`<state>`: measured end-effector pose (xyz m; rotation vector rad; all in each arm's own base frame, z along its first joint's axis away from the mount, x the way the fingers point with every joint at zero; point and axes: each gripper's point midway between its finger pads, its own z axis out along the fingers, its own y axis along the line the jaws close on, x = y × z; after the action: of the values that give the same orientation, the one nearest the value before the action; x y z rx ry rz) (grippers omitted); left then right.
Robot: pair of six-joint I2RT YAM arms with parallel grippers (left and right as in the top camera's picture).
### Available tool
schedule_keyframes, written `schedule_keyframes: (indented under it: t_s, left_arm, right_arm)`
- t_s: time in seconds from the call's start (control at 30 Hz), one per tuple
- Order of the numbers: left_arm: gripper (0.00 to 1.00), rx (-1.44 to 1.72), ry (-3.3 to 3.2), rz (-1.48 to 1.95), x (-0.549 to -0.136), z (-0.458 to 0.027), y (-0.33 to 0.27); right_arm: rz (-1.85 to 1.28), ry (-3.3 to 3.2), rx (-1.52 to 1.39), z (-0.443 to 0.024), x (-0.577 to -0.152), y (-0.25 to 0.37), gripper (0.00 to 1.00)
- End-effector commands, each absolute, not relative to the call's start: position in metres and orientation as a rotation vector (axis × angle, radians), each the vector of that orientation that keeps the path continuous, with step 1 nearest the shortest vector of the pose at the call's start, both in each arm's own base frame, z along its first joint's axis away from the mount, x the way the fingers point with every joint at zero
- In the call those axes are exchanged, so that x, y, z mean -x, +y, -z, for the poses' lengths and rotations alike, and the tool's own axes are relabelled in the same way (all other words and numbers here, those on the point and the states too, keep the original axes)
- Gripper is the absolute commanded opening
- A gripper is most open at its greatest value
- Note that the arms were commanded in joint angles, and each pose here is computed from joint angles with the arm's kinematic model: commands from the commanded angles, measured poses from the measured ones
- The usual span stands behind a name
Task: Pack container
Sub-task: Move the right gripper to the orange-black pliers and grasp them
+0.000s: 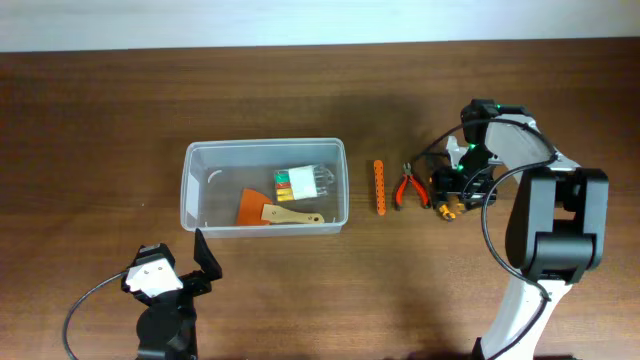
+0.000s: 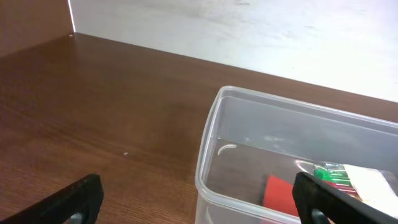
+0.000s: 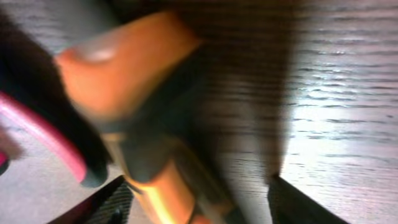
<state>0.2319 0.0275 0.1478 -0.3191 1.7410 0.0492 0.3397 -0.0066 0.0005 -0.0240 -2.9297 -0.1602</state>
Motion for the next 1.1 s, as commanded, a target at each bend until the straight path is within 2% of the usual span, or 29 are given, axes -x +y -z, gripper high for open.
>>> schedule_keyframes:
  t_s: [0.0, 0.07, 0.17, 0.33, 0.47, 0.57, 0.67, 0.9, 0.97, 1.07]
  left_arm:
    - [0.99, 0.31, 1.743, -0.055, -0.232, -0.147, 0.027]
    - [0.99, 0.31, 1.742, -0.055, -0.232, -0.147, 0.027]
    - [0.99, 0.31, 1.743, -0.055, -0.232, -0.147, 0.027]
    - [0.99, 0.31, 1.743, -0.055, -0.232, -0.147, 0.027]
    - [0.99, 0.31, 1.743, -0.055, -0.232, -0.147, 0.027]
    - [0.99, 0.31, 1.743, -0.055, -0.232, -0.147, 0.027]
    - [0.99, 0.31, 1.743, -0.055, -0.232, -0.147, 0.027]
    - [0.99, 0.31, 1.743, -0.055, -0.232, -0.147, 0.027]
    - [0.99, 0.31, 1.743, -0.055, -0.232, -0.147, 0.027]
    - [0.99, 0.31, 1.743, -0.055, -0.232, -0.147, 0.027]
  right_arm:
    - [0.179, -2.894, 0.022, 0.012, -0.332, -0.006, 0.63]
    - [0.19, -2.897, 0.024, 0.011, -0.333, -0.005, 0.45]
    - [0.207, -2.896, 0.025, 0.011, -0.333, -0.003, 0.35]
    - [0.206, -2.897, 0.025, 0.011, -0.333, -0.003, 0.35]
    - [0.205, -2.902, 0.025, 0.011, -0.335, -0.003, 0.27]
    - [0.205, -2.904, 0.025, 0.011, -0.335, -0.003, 0.32]
    - [0.203, -2.904, 0.025, 0.011, -0.335, -0.003, 0.33]
    - [0.197, -2.949, 0.02, 0.014, -0.346, -0.004, 0.13]
    - [0.178, -2.956, 0.02, 0.014, -0.347, -0.007, 0.04]
    - [0.125, -2.954, 0.051, 0.015, -0.346, -0.012, 0.04]
